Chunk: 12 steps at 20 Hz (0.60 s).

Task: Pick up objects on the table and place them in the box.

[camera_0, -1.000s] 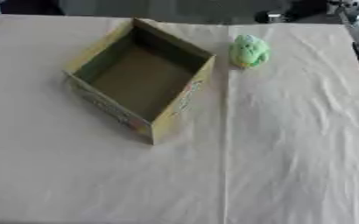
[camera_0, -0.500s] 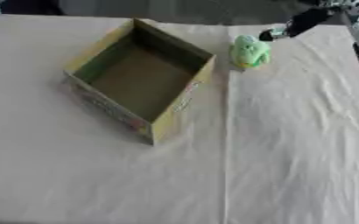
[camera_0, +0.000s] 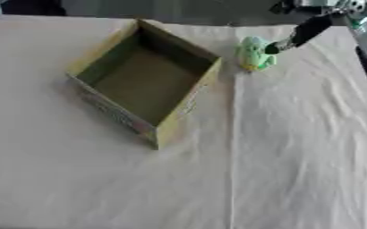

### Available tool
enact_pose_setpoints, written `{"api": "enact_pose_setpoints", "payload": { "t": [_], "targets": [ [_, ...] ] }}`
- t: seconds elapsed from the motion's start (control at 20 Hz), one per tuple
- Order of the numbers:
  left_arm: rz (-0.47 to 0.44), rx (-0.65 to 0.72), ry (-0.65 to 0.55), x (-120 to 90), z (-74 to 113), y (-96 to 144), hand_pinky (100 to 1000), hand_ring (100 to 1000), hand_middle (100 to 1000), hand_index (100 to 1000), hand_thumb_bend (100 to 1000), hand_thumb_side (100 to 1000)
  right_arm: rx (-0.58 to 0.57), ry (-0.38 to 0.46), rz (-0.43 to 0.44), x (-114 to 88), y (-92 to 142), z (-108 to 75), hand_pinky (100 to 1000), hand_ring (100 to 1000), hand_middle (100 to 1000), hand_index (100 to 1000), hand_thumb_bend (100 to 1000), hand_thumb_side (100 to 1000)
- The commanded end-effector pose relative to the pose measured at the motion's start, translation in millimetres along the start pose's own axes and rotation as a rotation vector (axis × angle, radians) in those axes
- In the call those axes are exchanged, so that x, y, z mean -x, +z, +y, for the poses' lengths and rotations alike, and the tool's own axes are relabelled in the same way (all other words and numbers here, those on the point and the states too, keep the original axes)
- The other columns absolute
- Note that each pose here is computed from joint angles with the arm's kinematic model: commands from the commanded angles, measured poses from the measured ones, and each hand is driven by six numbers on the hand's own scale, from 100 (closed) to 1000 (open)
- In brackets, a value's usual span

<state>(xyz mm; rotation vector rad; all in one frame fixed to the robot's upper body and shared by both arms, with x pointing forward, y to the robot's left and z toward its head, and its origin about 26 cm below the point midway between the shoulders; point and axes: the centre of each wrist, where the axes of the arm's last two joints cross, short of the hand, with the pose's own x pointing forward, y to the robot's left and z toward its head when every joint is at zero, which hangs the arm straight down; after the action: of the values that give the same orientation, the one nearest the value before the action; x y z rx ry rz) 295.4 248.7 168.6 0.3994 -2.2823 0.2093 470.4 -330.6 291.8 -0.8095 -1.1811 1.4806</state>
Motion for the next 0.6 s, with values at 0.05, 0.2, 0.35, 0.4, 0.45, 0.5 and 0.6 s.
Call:
{"api": "enact_pose_setpoints", "payload": {
  "t": [0.05, 0.2, 0.35, 0.4, 0.45, 0.5, 0.6],
  "targets": [
    [-0.028, 0.007, 0.007, -6.4, 0.0, -4.0, 315, 561, 678, 803, 100, 718, 0.021, 0.013, 0.014, -0.3, 4.7, -12.6, 991, 979, 955, 1000, 558, 474],
    [-0.026, 0.007, 0.008, -6.4, -0.1, -3.9, 314, 561, 679, 803, 100, 719, 0.015, 0.008, 0.015, -1.4, 1.3, -9.5, 988, 979, 954, 1000, 559, 476],
    [-0.025, 0.007, 0.009, -6.3, -0.3, -3.7, 314, 561, 679, 803, 100, 719, 0.008, 0.014, 0.017, -3.2, -1.1, -7.8, 985, 978, 950, 1000, 560, 480],
    [-0.025, 0.006, 0.01, -6.4, -0.4, -3.8, 314, 561, 679, 803, 100, 719, 0.01, 0.017, 0.018, -3.9, -1.7, -7.5, 983, 977, 947, 1000, 559, 484],
    [-0.025, 0.007, 0.011, -6.5, -0.7, -3.9, 314, 561, 679, 803, 100, 719, 0.012, 0.02, 0.02, -4.6, -2.3, -6.9, 981, 977, 945, 1000, 560, 486],
    [-0.025, 0.007, 0.012, -6.5, -0.9, -3.8, 313, 562, 679, 803, 100, 720, 0.017, 0.024, 0.024, -5.0, -2.8, -6.4, 978, 975, 940, 1000, 562, 494],
    [-0.025, 0.009, 0.014, -6.5, -1.3, -3.6, 313, 562, 679, 803, 100, 720, 0.031, 0.031, 0.036, -5.4, -4.2, -4.9, 971, 970, 930, 1000, 556, 508]
  ]
}}
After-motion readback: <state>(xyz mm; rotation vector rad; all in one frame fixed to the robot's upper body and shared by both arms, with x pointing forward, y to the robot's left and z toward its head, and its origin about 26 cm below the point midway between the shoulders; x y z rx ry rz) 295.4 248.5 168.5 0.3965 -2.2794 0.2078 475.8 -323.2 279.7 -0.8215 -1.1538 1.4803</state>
